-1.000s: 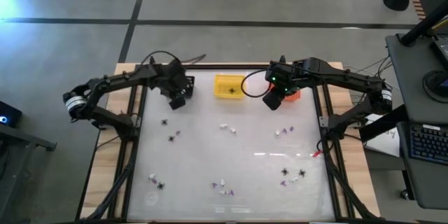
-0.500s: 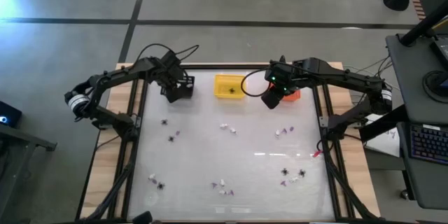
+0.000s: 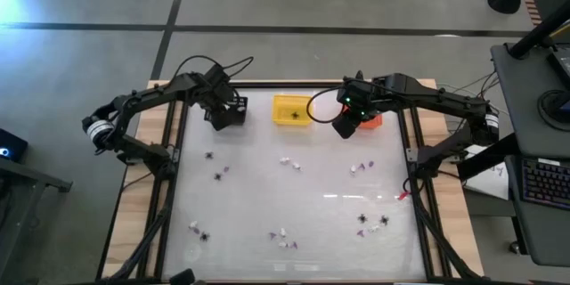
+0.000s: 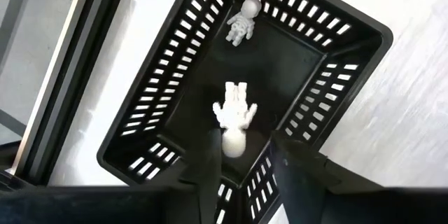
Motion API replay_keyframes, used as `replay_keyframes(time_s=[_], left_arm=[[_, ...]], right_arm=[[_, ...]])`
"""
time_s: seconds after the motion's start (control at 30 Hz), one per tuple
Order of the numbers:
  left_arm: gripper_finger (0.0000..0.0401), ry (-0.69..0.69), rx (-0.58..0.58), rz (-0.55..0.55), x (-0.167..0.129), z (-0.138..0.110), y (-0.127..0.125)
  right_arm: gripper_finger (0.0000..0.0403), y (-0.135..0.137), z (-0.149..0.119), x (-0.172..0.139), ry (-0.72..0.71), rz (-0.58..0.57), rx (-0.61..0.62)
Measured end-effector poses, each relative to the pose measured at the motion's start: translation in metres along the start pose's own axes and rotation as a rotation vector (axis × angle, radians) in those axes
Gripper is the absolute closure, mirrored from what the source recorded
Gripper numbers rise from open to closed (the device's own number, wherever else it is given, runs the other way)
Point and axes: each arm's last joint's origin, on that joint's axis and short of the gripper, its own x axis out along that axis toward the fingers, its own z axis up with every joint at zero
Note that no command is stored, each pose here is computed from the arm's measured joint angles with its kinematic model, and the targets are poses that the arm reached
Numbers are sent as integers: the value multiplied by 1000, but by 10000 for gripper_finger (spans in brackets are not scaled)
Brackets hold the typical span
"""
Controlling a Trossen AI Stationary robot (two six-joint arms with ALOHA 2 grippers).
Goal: Sort Halloween decoration
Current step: Put the white skeleton toy into the black basket, then put the purple witch hat toy into the orange basket
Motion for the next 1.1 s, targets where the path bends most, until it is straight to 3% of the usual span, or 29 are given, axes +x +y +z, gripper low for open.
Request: replay_keyframes(time_s=[0.47,0.57,0.73,1.1], left_arm=[[269,37,-36,-18,-1,-4,-2],[269,30,-39,-62,-7,-4,-6],[269,-50,-72,-169,-38,9,-14],[269,-276,-43,-194,-106,25,-40]], right_arm=[[303,1,1,0,-10,6,-22],[303,2,4,1,-44,23,-45],[303,3,0,1,17,69,-54],[300,20,-23,5,126,52,-59]])
